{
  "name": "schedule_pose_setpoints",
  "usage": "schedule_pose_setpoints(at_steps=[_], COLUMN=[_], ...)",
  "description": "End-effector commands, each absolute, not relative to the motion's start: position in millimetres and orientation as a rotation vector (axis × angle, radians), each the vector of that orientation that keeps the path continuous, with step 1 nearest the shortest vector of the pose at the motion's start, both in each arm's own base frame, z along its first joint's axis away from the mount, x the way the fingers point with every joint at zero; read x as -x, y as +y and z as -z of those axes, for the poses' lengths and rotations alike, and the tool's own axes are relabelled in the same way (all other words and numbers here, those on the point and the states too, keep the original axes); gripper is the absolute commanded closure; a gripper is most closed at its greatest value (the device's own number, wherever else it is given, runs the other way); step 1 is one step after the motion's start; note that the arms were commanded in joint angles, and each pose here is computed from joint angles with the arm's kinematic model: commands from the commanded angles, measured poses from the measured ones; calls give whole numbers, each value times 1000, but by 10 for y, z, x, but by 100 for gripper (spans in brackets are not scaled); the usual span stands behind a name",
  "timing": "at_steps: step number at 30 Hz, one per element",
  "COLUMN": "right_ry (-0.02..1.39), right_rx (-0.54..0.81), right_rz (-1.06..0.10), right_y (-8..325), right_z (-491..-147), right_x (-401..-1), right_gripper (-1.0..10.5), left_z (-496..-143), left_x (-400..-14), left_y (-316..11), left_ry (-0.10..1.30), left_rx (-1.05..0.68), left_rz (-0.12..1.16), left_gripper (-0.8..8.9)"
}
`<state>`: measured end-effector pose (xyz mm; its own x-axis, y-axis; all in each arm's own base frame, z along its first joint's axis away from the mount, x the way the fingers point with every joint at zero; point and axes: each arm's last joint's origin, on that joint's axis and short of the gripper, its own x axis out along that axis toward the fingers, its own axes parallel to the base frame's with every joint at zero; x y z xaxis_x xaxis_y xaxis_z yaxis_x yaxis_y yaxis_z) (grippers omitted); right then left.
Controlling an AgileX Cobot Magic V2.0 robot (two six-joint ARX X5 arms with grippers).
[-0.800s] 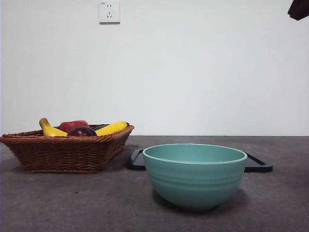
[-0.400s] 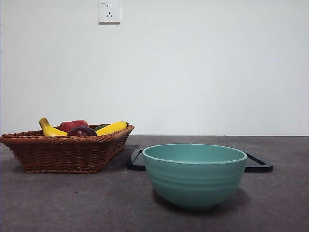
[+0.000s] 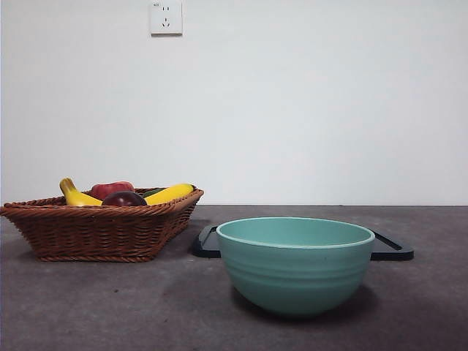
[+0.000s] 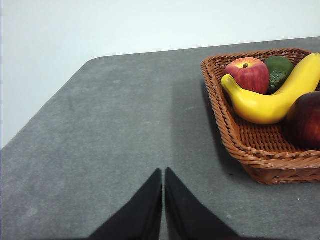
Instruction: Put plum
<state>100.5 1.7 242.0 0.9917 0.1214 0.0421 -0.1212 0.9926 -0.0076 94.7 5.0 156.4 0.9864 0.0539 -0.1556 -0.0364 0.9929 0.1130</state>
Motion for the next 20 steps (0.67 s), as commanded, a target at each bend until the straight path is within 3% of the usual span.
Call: schedule_pose_setpoints(at_steps=[1,10,20], right_ry=[-69,-52,30], right_rx=[13,-21,-42], right_rz=[-92,4,37], right_y=[9,-19,-30], right_z=[-2216,-1789,-1632], right_x=[-984,-967,-972], right_gripper=[941,942,941], left_z=[-1488,-1488,-1488], left_x=[-954,-955,-955], left_y=[54,54,54], left_ry=[185,185,185], left_rx=[-107,-107,-107], left_rz=[-50,-50,-50], left_gripper=[807,807,807])
